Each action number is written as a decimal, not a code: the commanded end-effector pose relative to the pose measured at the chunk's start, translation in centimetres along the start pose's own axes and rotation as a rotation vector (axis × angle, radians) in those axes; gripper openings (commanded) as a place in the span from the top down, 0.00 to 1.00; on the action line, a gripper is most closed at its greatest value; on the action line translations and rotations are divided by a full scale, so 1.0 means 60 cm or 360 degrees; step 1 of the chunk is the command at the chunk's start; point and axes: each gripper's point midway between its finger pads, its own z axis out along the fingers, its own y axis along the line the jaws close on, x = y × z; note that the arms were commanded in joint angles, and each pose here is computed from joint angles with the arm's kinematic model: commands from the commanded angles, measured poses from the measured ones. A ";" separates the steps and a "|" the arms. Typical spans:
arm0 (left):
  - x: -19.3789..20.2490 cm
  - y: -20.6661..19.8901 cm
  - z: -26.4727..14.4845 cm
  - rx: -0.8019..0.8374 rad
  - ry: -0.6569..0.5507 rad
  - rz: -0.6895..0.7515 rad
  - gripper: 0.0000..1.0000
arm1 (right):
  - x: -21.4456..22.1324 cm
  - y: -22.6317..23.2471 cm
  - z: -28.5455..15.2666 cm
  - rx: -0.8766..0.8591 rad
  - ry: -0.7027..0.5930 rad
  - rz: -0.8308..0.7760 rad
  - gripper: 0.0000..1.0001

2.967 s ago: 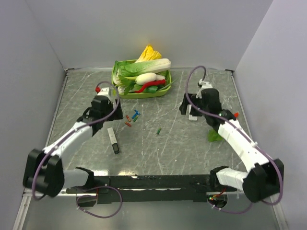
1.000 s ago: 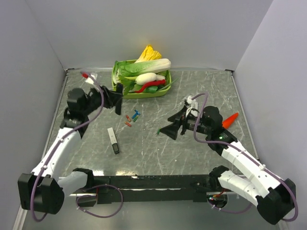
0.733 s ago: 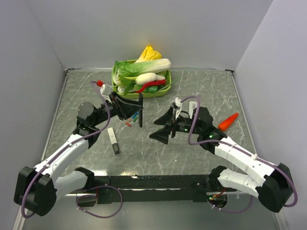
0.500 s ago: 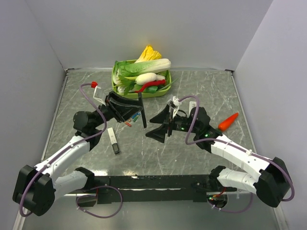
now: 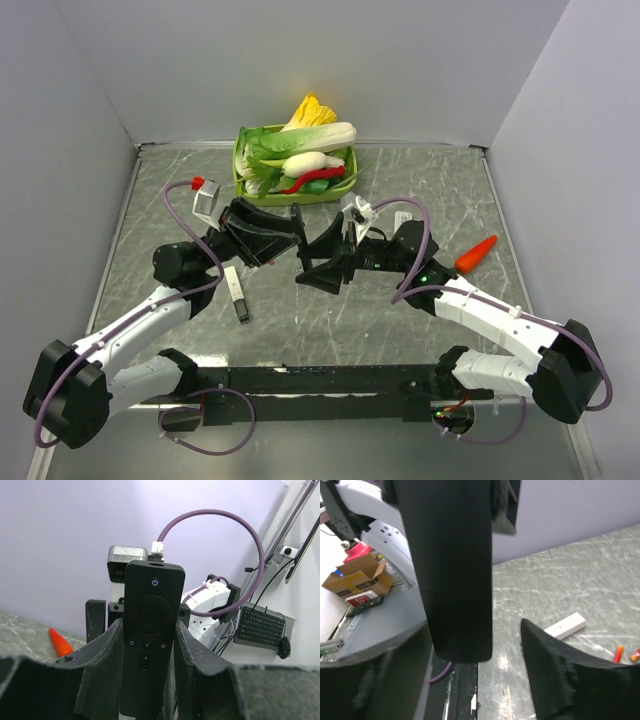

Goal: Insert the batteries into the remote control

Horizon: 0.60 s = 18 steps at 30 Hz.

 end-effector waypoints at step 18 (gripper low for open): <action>-0.005 0.107 -0.045 -0.0953 0.0106 0.0008 0.01 | 0.046 -0.073 -0.077 0.0686 0.0546 -0.0187 1.00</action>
